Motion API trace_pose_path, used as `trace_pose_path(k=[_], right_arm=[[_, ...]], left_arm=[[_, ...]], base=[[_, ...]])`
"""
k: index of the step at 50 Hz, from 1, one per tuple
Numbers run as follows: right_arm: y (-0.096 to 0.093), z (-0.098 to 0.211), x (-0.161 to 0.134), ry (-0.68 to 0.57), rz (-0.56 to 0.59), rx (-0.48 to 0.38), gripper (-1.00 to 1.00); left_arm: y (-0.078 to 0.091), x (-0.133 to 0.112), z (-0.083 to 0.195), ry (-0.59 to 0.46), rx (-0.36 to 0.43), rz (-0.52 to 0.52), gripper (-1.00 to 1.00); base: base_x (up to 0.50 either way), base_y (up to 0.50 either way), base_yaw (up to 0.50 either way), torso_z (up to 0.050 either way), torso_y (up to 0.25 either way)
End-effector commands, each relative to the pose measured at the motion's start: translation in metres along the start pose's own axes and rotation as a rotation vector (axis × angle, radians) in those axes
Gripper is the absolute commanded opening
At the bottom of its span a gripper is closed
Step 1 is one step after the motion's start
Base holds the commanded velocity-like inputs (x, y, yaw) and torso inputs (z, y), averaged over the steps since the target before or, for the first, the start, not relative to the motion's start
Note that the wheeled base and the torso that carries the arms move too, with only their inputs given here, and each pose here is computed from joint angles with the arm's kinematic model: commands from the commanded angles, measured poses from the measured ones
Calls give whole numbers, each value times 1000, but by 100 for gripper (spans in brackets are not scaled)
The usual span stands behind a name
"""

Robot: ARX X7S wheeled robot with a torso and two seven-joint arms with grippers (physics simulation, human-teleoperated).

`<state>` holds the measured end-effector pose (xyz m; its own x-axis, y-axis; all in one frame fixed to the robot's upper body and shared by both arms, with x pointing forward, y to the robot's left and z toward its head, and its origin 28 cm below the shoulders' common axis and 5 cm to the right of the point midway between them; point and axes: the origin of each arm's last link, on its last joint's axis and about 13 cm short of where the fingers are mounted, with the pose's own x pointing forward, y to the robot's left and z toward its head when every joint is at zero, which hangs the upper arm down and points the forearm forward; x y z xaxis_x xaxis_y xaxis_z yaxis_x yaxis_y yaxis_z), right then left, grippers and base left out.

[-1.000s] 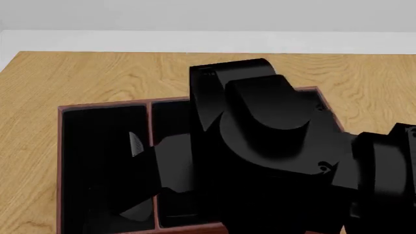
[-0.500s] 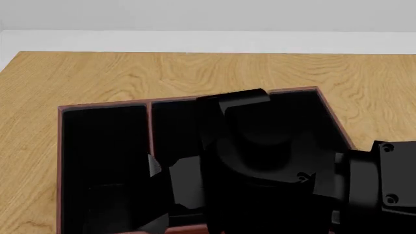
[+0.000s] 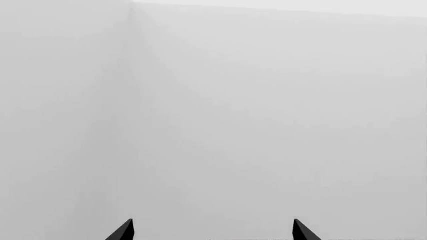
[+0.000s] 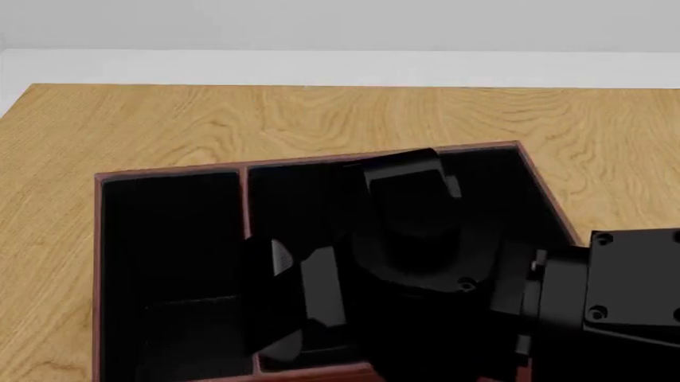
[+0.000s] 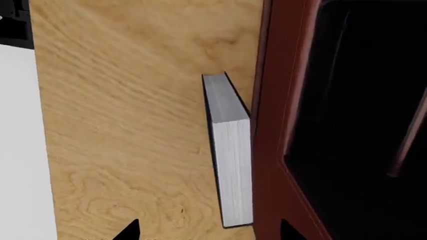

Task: Pick up the book and place it in the front compartment of the caddy.

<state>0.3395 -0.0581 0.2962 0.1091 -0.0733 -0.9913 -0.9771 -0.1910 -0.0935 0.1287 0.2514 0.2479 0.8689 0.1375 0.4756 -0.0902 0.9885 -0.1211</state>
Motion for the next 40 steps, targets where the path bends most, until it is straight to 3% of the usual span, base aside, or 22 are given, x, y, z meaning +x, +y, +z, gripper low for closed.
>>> trace_pose_path(k=[1,26,40], right_arm=[[-6,-1,5,24,-36,5,100],[-20,8,11,86,-63,-86,100],[-31,14,17,106,-136,-158,100]], left_arm=[[-1,0,-1,4,2,-3,100],[0,1,-1,2,3,1,100],[0,1,-2,3,2,3,100]], base=[[0,0,0,0,0],[0,0,0,0,0],[0,0,0,0,0]])
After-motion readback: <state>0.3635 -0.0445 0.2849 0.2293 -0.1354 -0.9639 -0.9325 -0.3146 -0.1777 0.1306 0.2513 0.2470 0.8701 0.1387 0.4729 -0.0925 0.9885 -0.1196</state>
